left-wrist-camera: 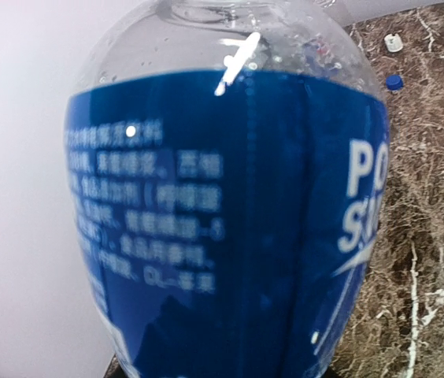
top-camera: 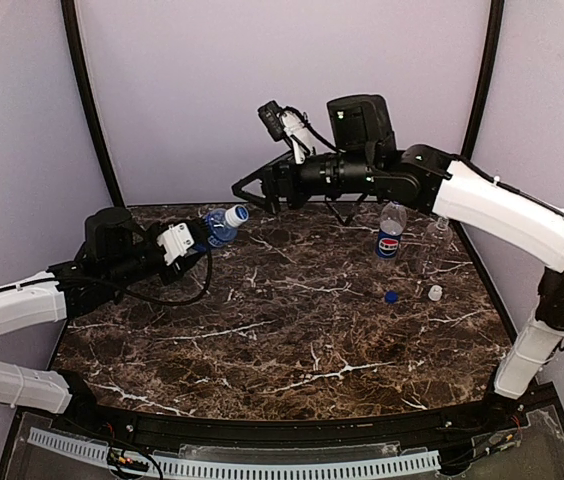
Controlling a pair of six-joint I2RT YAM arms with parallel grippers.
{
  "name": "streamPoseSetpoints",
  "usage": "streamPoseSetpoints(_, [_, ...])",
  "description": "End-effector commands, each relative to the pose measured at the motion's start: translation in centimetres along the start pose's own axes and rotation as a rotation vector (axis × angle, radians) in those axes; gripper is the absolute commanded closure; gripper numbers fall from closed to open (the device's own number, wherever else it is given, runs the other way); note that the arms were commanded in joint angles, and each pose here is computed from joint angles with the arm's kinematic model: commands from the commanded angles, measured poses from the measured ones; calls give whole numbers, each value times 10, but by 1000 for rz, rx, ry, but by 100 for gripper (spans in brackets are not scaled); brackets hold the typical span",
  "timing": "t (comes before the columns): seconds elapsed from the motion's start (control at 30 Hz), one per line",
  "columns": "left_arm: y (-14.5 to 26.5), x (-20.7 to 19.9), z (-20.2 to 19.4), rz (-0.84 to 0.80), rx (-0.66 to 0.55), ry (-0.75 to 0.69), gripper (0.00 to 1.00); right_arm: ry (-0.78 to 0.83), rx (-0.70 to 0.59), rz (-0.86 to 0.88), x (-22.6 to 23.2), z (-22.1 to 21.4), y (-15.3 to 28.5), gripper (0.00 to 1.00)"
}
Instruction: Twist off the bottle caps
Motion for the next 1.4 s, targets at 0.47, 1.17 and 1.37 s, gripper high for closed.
streamPoseSetpoints(0.47, [-2,15,0,127,15,-81,65,-295,213,3,-6,-36,-41,43])
streamPoseSetpoints(1.17, [15,-48,15,-371,-86,42,68,542,288,425,80,-97,-28,100])
streamPoseSetpoints(1.37, [30,-71,20,-565,-102,123,70,953,316,445,97,-127,-25,100])
Point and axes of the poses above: each gripper's point midway between its finger pads, its own y axis back along the fingers, its own x axis along the line the jaws close on, z = x × y, the point moved 4 cm from there along y, back along the fingers, and after that the axes turned 1 degree about y, right-handed, at the moved point
